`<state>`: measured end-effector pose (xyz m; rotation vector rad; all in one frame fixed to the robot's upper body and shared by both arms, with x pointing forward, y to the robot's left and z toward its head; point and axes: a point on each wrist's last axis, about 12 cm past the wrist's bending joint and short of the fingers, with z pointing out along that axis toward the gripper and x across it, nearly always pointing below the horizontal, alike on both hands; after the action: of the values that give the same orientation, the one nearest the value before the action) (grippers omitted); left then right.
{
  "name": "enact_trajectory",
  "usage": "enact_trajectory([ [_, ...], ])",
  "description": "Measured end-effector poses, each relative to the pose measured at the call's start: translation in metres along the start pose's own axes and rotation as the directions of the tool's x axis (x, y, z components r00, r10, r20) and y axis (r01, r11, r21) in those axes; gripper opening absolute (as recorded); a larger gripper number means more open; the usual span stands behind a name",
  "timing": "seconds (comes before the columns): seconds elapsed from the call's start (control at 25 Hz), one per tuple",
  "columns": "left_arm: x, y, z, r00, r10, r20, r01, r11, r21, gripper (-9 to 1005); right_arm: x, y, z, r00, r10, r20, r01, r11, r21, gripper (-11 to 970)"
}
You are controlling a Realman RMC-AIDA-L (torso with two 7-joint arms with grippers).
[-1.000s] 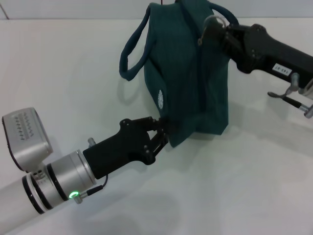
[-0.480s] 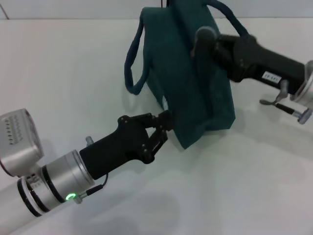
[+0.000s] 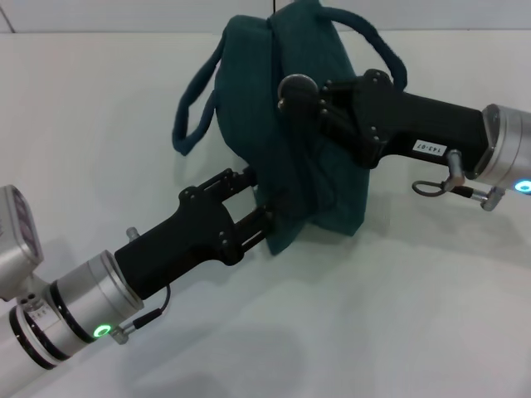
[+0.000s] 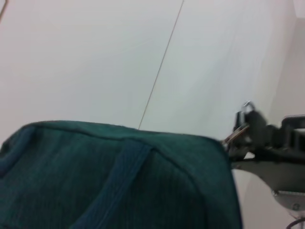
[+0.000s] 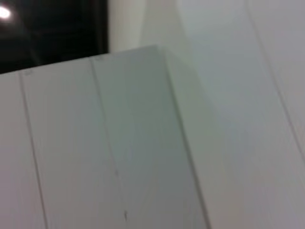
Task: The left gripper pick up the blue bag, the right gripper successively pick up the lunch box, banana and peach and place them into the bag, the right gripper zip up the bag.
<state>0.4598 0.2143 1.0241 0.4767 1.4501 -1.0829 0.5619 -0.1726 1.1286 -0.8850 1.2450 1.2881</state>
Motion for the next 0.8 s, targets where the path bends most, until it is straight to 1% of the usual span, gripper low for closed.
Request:
enact_trajectory([
  [0.04,0.0,0.0,0.0,1.0,0.0,0.002,0.0,1.0,-0.001,558,-0.002,0.0,0.001,1.0,-0.007,0.003,0.007,1.0,-0.009,12],
  [0.16,-0.002,0.003,-0.004,1.0,0.009,0.007,-0.009,1.0,-0.02,620,-0.005,-0.002,0.006,1.0,-0.02,-0.001,0.02,1.0,-0.011,12],
  [0.2,-0.003,0.006,-0.008,1.0,0.022,0.005,-0.022,0.999,-0.036,641,-0.005,-0.004,0.007,1.0,-0.019,-0.007,0.019,1.0,-0.003,13],
  [0.36,-0.004,0.01,-0.018,0.999,0.033,0.017,-0.032,0.996,-0.08,725,0.0,-0.006,0.004,1.0,-0.006,-0.021,0.007,0.999,0.034,14],
  [0.48,-0.005,0.011,-0.019,0.999,0.025,0.024,-0.023,0.996,-0.089,787,0.002,-0.007,0.001,1.0,-0.001,-0.026,0.003,0.999,0.051,13],
  [0.72,-0.007,0.013,-0.01,0.999,0.034,0.011,-0.033,0.997,-0.065,760,0.005,-0.006,-0.003,1.0,0.006,-0.028,-0.004,0.998,0.066,13],
  [0.8,-0.008,0.014,-0.006,0.999,0.039,0.001,-0.039,0.998,-0.051,681,0.006,-0.005,-0.004,1.0,0.009,-0.025,-0.007,0.997,0.072,13],
])
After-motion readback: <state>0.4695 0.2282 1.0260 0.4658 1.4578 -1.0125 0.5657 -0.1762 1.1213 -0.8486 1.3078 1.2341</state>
